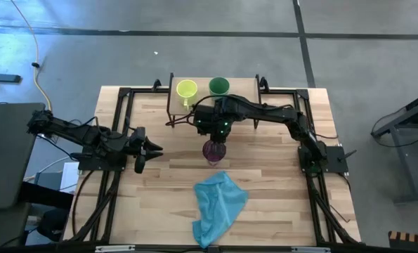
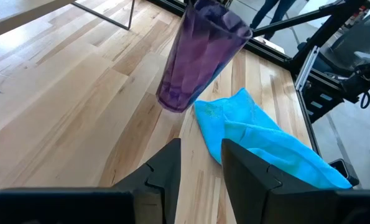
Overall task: Stack small to large cups/mugs on shelf
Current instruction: Put the violet cup on the shelf
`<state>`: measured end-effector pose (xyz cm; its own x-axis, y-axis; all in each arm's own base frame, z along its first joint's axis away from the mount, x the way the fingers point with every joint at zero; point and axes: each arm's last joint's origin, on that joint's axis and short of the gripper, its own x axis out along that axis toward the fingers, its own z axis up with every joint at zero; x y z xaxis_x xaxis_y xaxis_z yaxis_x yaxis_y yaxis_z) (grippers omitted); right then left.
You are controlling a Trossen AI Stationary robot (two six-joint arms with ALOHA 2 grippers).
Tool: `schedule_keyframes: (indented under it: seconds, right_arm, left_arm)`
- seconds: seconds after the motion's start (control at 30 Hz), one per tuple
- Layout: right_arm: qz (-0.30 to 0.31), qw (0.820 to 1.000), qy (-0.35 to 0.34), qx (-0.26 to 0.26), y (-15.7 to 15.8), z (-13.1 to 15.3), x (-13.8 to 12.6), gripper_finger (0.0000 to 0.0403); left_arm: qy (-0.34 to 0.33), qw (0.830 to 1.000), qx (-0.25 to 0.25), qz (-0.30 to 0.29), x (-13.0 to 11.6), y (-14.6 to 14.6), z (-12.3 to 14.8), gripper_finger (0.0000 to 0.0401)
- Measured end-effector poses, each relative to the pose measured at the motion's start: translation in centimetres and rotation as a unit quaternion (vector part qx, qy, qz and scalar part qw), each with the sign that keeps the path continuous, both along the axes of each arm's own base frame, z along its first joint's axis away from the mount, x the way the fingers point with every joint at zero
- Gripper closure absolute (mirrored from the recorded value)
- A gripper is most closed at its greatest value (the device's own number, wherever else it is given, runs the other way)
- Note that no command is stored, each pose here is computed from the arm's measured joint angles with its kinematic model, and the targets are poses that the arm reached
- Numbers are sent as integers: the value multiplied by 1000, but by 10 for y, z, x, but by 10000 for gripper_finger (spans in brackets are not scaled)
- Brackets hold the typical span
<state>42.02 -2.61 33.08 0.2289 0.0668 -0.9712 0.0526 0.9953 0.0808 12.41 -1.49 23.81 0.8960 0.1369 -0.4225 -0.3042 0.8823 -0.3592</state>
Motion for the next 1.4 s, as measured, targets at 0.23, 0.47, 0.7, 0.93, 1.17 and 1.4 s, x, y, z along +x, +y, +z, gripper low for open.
schedule_keyframes:
  seconds: [0.23,0.47,0.7,0.93,1.17,1.4]
  right_arm:
    - [-9,1000,-24,1,1,18,-11,403]
    - [-24,999,-46,3,-1,39,-25,403]
    - [-39,997,-60,-1,-8,58,-43,403]
    - [-71,994,-78,-8,-22,76,-61,403]
    - [-101,990,-99,-11,-35,90,-77,403]
    - [-133,985,-114,-12,-49,100,-90,403]
  left_arm:
    - [0,1000,2,4,0,0,0,297]
    - [-1,1000,4,7,0,1,0,297]
    - [-1,1000,4,7,0,1,0,297]
    - [-1,1000,4,8,0,1,0,297]
    - [-1,1000,5,9,0,1,0,297]
    - [-1,1000,6,11,0,1,0,297]
